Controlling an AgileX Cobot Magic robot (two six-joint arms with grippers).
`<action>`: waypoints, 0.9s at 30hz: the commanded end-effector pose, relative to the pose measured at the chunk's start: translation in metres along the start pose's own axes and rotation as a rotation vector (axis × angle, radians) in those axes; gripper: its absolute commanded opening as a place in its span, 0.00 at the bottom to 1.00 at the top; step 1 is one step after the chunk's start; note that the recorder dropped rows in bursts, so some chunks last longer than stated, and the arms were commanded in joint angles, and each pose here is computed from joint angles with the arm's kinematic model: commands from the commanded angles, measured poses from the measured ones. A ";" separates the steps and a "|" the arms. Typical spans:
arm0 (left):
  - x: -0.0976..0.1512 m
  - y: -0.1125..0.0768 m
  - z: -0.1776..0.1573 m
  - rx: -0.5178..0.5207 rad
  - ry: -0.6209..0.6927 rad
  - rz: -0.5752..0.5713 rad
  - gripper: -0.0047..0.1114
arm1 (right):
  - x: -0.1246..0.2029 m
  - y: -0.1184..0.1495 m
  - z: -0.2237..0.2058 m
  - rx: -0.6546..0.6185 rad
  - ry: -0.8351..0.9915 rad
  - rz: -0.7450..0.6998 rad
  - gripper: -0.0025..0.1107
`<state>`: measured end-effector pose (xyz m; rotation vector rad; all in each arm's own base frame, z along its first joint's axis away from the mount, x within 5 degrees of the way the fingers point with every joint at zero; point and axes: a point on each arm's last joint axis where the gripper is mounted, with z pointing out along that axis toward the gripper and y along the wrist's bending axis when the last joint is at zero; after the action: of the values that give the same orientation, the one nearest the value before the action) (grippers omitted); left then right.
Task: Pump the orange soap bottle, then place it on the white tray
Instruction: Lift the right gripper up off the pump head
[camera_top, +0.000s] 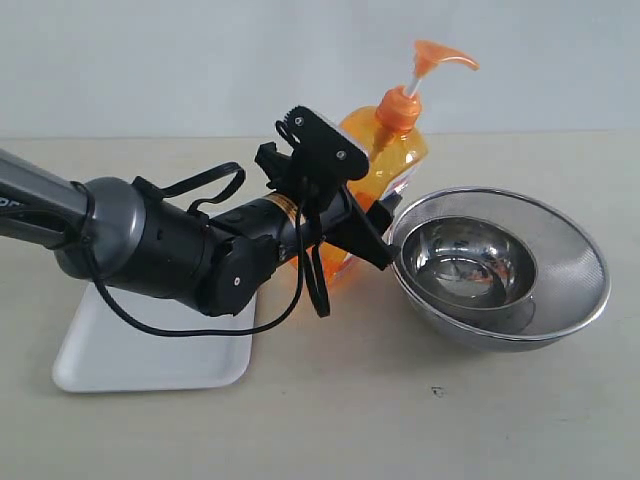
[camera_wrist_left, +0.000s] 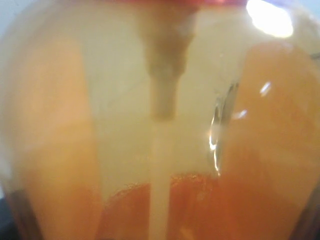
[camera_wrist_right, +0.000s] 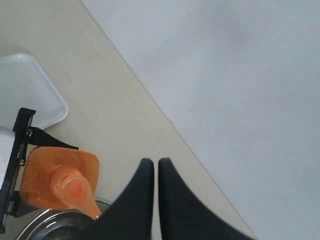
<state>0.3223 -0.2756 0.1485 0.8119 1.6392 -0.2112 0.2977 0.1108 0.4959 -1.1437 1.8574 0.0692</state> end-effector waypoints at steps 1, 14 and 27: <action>-0.020 0.003 -0.002 -0.034 -0.124 0.005 0.08 | -0.001 0.001 -0.014 0.031 -0.006 0.002 0.02; -0.020 0.003 -0.002 -0.034 -0.124 0.000 0.08 | 0.016 0.011 -0.039 0.172 -0.007 0.049 0.02; -0.020 0.003 -0.002 -0.034 -0.124 -0.008 0.08 | 0.051 0.037 -0.050 0.302 -0.137 0.193 0.02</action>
<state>0.3223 -0.2756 0.1485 0.8027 1.6442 -0.2193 0.2373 0.0786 0.4756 -0.7998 1.8115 -0.0188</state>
